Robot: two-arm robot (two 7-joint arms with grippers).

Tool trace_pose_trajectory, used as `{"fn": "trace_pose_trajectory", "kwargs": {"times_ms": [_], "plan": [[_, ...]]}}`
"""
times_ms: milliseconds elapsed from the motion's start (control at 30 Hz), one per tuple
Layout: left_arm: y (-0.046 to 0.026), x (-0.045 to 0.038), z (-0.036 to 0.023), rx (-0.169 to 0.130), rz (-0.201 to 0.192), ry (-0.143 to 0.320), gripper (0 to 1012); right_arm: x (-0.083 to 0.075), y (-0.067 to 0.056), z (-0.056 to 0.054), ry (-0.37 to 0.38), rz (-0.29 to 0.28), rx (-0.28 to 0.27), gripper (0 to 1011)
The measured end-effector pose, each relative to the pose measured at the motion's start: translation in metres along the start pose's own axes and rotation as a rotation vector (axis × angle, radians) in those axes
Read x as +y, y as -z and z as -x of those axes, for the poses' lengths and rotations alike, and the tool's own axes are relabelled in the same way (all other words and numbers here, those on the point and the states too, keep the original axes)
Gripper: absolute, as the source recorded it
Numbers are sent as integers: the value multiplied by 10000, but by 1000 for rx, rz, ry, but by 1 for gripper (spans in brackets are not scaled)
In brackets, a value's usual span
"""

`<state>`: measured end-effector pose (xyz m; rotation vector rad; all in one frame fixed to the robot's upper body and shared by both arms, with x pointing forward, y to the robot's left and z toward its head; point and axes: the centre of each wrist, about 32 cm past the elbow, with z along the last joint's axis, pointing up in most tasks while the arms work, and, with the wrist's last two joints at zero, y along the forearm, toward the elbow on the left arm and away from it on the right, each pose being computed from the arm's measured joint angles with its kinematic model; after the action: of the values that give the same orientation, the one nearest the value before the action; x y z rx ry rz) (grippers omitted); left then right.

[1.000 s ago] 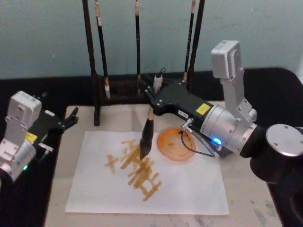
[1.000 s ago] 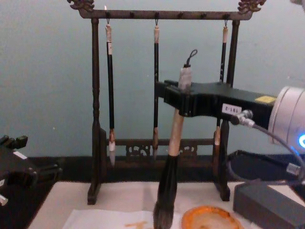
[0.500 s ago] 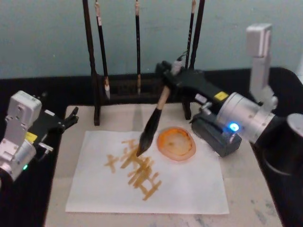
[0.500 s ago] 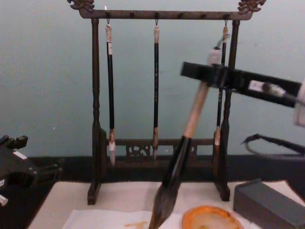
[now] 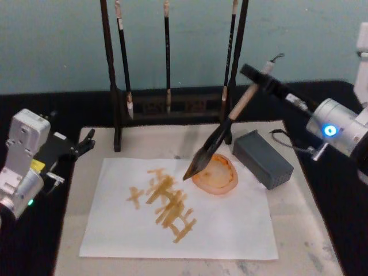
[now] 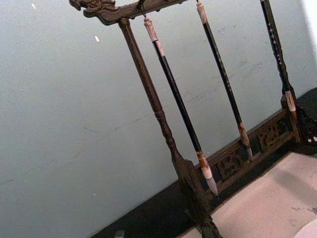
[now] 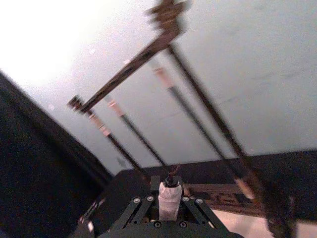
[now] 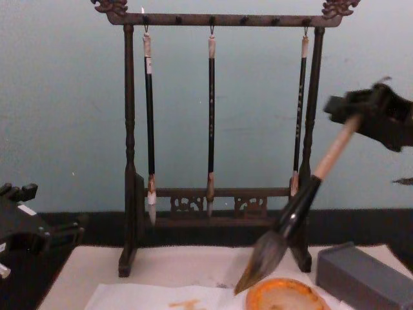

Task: Pick up the brush from the inkstone, write on the paper, then place the brush back to its original position.

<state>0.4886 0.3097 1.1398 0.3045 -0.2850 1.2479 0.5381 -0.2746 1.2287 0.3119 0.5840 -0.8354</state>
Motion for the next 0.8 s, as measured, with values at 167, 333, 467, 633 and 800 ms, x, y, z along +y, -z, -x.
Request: {"fn": "trace_pose_trajectory", "kwargs": {"times_ms": [167, 333, 467, 633, 800], "plan": [[0, 0, 0, 0, 0, 0, 1010, -65, -50, -213, 68, -35, 115, 148], [0, 0, 0, 0, 0, 0, 1010, -96, -53, -380, 127, -61, 183, 148], [0, 0, 0, 0, 0, 0, 1009, -98, -28, -509, 169, -69, 225, 148], [0, 0, 0, 0, 0, 0, 1009, -84, 16, -646, 212, -68, 279, 148], [0, 0, 0, 0, 0, 0, 1009, -81, 61, -790, 247, -64, 356, 149]]}}
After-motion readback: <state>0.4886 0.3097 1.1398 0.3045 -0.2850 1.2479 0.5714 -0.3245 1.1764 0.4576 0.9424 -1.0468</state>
